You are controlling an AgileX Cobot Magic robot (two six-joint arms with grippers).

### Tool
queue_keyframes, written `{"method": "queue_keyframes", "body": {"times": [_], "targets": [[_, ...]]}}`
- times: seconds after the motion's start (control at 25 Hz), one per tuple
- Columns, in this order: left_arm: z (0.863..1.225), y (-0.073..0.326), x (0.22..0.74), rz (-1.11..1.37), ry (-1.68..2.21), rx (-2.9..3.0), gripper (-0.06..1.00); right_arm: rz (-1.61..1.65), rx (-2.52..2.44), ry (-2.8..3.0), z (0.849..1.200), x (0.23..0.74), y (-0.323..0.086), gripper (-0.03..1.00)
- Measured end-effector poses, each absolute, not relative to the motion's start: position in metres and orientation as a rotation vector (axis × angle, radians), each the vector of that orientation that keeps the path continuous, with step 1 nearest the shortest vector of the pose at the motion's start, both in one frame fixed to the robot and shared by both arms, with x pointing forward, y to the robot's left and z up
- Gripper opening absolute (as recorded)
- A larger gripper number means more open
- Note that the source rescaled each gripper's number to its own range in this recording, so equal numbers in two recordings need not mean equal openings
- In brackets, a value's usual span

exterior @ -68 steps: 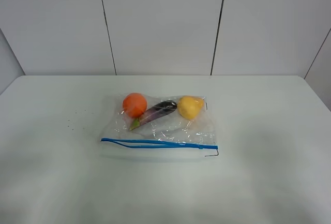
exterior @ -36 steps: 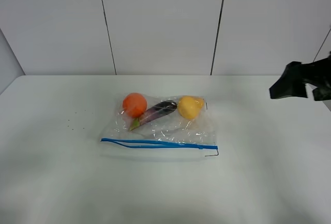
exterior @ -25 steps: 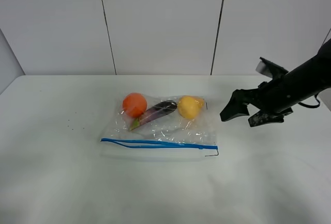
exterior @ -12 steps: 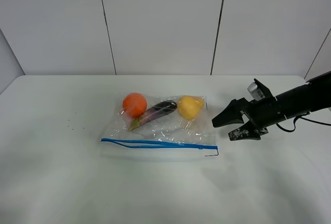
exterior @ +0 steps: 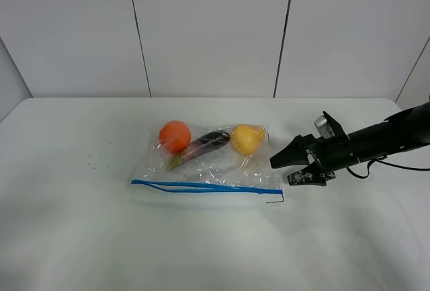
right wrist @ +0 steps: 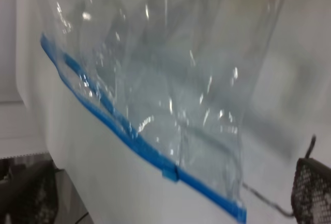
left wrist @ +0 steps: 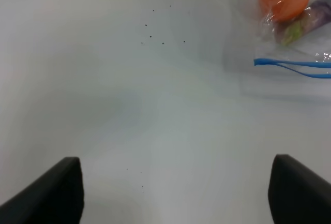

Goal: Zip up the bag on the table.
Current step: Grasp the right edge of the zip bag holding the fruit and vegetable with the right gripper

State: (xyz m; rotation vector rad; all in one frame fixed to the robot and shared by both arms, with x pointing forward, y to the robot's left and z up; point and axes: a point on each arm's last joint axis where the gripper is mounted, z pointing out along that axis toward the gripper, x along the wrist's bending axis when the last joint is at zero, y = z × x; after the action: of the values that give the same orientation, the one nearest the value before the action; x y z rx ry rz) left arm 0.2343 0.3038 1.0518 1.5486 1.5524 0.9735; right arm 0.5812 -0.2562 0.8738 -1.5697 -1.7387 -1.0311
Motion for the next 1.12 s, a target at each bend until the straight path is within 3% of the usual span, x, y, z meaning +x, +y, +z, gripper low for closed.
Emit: {"method": "queue_keyframes", "body": {"times": [0.4, 1.12], "targets": [[1.052, 0.304, 0.234, 0.973, 1.552, 1.549, 1.0, -1.023, -1.534, -1.643, 0.85, 0.584, -0.251, 0.99], [1.052, 0.304, 0.234, 0.973, 1.552, 1.549, 1.0, -1.05, -1.483, -1.655, 0.85, 0.584, -0.234, 0.97]]}}
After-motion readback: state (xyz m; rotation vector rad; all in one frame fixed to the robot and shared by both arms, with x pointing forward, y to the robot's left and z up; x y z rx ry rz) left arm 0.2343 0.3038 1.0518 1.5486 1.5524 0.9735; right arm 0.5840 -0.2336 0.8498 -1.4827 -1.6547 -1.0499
